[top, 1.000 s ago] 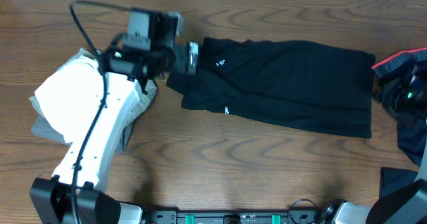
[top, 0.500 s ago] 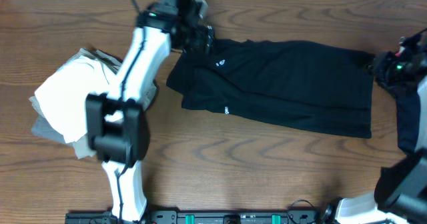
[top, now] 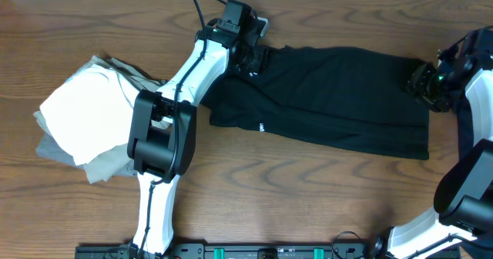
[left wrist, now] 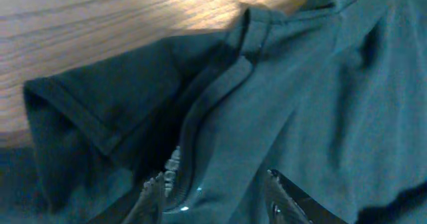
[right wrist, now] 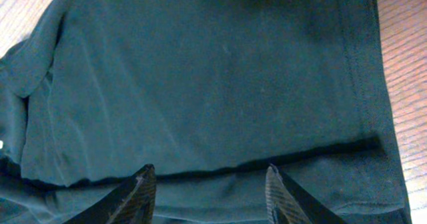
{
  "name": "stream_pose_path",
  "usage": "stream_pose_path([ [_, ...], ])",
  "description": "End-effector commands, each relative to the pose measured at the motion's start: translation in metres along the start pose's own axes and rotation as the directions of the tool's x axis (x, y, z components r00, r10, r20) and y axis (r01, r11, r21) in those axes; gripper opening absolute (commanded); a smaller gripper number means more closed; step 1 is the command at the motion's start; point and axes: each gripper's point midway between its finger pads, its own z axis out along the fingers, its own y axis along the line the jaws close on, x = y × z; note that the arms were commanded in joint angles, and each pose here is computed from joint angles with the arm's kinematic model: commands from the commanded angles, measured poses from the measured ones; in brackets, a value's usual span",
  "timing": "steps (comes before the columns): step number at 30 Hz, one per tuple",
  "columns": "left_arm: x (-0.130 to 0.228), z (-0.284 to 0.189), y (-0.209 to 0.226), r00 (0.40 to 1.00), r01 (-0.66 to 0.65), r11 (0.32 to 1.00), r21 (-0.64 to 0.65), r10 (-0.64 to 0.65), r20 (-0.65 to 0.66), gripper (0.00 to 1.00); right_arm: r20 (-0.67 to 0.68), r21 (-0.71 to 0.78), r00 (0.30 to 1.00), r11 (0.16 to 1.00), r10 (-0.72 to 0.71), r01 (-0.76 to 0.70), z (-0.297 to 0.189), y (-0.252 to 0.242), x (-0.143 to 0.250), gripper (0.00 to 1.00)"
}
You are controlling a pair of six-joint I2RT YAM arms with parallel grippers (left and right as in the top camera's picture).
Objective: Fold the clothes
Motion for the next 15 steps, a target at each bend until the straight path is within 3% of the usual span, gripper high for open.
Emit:
stream_pose_path([
  [1, -0.001, 0.008, 0.017, 1.0, 0.004, 0.998, -0.065, -0.004, -0.002, 0.49, -0.002, -0.007, 1.0, 1.0, -0.007, 0.007, 0.001, 0.005, 0.0, 0.49],
  [6, 0.005, 0.015, 0.027, 1.0, 0.008, 0.994, -0.106, -0.01, -0.019, 0.5, 0.002, -0.007, 1.0, 1.0, -0.009, 0.009, 0.001, 0.005, -0.001, 0.49],
  [10, 0.008, 0.019, 0.024, 1.0, 0.005, 0.995, -0.103, -0.008, -0.03, 0.41, 0.002, -0.008, 1.0, 1.0, -0.009, 0.009, 0.001, 0.005, -0.001, 0.49],
  [13, 0.008, 0.019, 0.022, 1.0, 0.002, 0.995, -0.102, -0.005, -0.029, 0.19, 0.002, -0.008, 1.0, 1.0, -0.009, 0.009, 0.001, 0.005, -0.001, 0.48],
  [14, 0.008, 0.019, 0.022, 1.0, 0.003, 0.995, -0.101, -0.006, -0.029, 0.06, 0.002, -0.008, 1.0, 1.0, -0.009, 0.009, 0.001, 0.005, -0.001, 0.48],
  [15, 0.008, 0.019, 0.022, 0.999, 0.011, 0.995, -0.102, -0.014, -0.029, 0.06, 0.003, -0.008, 1.0, 1.0, -0.009, 0.009, 0.001, 0.005, -0.001, 0.48],
])
